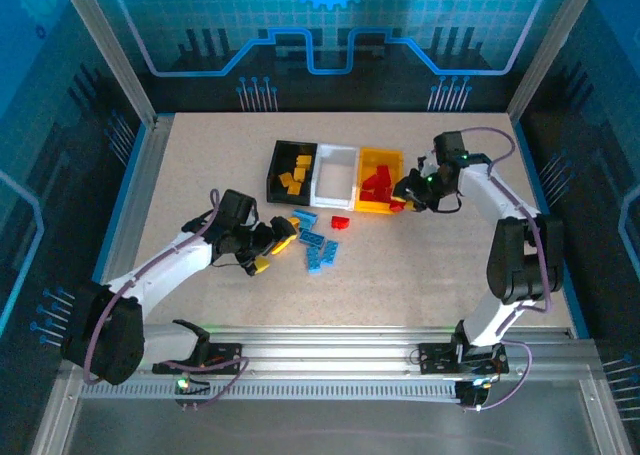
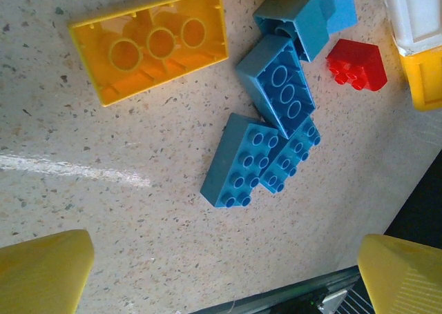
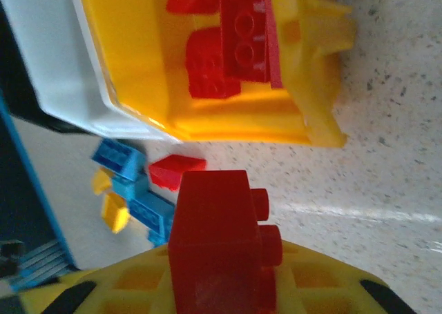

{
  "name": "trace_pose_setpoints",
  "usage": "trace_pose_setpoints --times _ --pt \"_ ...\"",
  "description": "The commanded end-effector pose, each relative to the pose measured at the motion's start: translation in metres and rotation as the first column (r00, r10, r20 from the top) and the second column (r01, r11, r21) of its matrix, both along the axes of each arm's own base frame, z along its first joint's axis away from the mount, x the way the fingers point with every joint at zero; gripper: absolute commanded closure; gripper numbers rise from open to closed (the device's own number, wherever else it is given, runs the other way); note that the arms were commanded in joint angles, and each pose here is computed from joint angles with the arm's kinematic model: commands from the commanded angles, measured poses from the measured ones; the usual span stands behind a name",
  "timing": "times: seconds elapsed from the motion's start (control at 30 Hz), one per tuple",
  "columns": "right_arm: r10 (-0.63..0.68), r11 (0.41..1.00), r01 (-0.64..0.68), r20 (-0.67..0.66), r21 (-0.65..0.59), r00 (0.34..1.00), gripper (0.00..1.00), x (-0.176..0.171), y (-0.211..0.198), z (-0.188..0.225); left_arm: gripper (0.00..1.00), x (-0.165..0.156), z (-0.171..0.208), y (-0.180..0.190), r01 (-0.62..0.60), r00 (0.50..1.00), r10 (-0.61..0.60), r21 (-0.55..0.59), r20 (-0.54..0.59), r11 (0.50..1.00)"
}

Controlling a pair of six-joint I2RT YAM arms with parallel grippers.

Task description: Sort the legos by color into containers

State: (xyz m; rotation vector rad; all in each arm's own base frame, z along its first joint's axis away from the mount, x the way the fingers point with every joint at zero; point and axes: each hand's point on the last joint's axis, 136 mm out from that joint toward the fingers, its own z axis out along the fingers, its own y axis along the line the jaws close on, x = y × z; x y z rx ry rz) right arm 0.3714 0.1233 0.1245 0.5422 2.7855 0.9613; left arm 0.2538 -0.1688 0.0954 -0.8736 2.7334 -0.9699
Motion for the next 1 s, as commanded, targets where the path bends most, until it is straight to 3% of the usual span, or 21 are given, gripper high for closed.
trace_pose_setpoints --times 0.0,0.43,0.97 --pt "-0.054 0.988 0.054 -0.003 0.143 0.999 0.77 0.027 0.014 0.021 0.01 -0.002 0.007 -0.005 0.01 1.0 -0.01 -0.026 -0.005 1.0" --pt "-0.069 0.991 0.071 -0.023 0.111 0.997 0.77 0.074 0.018 0.007 0.01 -0.007 0.004 0.002 0.006 1.0 -0.006 -0.013 -0.009 1.0" --pt "-0.034 0.996 0.038 -0.052 0.085 0.998 0.77 0.087 0.032 -0.012 0.01 0.004 0.0 -0.002 0.025 0.999 -0.025 -0.012 -0.02 1.0"
